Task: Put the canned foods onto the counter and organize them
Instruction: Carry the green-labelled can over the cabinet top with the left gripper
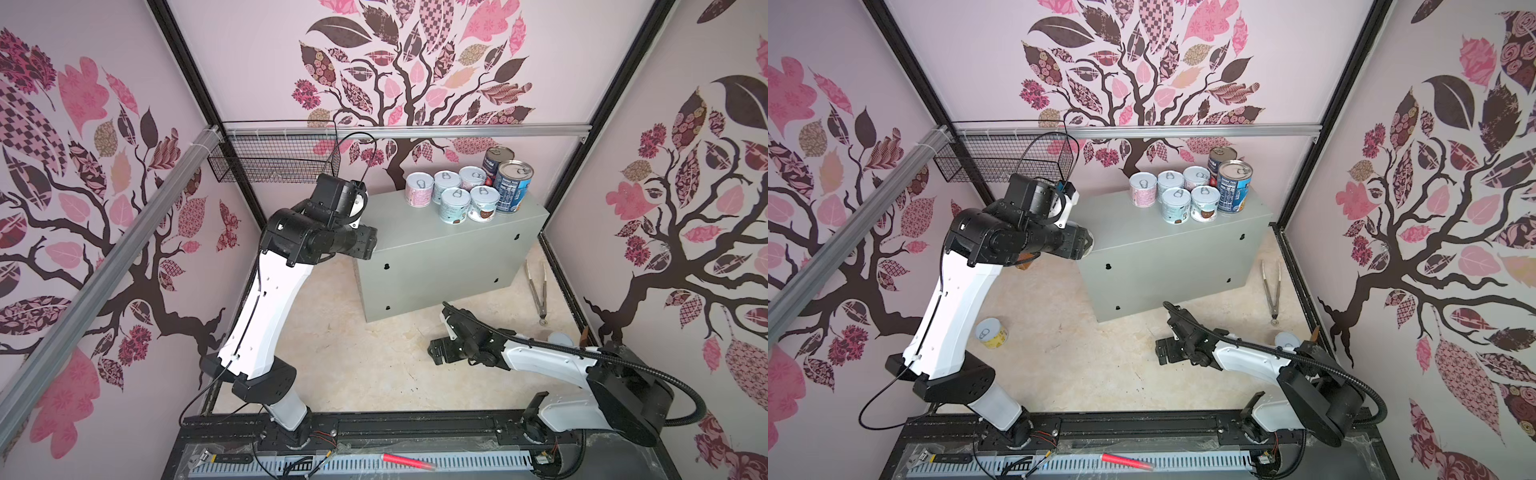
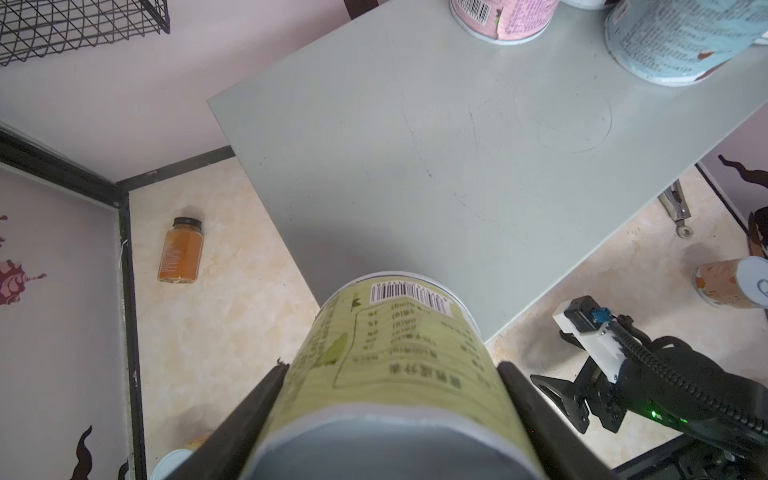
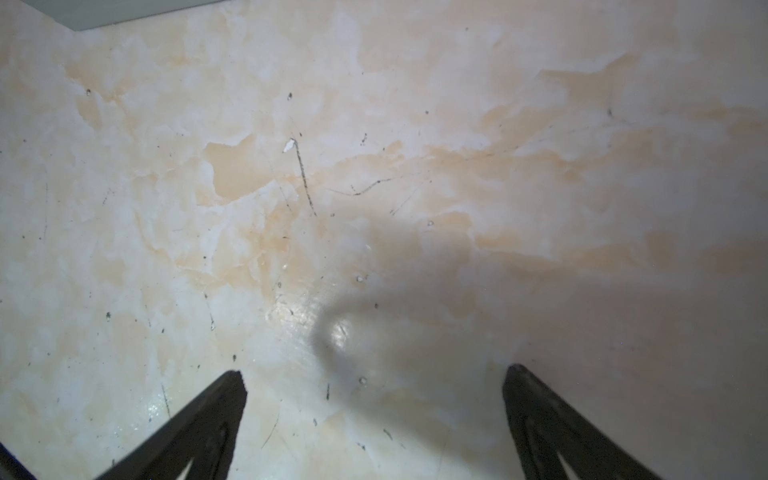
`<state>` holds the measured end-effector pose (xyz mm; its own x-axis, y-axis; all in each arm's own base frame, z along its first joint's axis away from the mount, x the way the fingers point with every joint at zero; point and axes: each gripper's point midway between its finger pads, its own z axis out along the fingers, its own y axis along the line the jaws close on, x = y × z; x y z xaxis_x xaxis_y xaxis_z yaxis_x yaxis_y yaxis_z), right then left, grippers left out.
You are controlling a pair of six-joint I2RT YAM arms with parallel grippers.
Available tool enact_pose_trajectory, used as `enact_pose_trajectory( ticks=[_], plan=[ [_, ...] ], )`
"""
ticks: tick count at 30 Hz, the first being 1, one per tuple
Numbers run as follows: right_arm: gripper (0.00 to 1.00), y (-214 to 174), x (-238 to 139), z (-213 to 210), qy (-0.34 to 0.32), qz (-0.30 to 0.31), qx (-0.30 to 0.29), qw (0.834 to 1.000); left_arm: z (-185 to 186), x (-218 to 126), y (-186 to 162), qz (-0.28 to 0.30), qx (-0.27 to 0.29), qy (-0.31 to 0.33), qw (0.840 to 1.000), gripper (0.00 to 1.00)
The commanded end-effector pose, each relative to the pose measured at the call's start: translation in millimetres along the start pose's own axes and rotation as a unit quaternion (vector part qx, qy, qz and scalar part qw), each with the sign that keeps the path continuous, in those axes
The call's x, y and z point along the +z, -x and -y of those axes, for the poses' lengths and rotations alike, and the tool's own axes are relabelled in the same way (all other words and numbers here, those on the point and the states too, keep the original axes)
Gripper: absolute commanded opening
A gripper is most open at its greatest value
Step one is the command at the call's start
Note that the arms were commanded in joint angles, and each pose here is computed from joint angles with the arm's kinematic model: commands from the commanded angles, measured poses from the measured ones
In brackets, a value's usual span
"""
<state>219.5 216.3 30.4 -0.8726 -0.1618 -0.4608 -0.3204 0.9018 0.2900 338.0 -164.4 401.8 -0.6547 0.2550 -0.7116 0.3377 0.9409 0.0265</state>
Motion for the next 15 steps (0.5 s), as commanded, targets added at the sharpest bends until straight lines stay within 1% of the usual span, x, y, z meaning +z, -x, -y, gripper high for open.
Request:
enact_pose_trajectory(
  ticks=[1,6,10,15],
  plan=[
    [1.0,-16,0,7,-0.01,-0.022,0.002,1.0,8,11,23,0.03,-0.003,-0.014,0.999,0.62],
    [1.0,-17,1,8,-0.01,-0.023,0.002,1.0,12,24,23,0.018,-0.001,-0.018,1.0,0.65],
    [1.0,-16,2,7,-0.01,-0.023,0.0,1.0,11,26,29,0.024,0.0,-0.014,1.0,0.69],
    [1.0,-16,3,7,-0.009,-0.026,-0.001,1.0,12,31,39,0.034,0.0,-0.013,0.999,0.71]
  ],
)
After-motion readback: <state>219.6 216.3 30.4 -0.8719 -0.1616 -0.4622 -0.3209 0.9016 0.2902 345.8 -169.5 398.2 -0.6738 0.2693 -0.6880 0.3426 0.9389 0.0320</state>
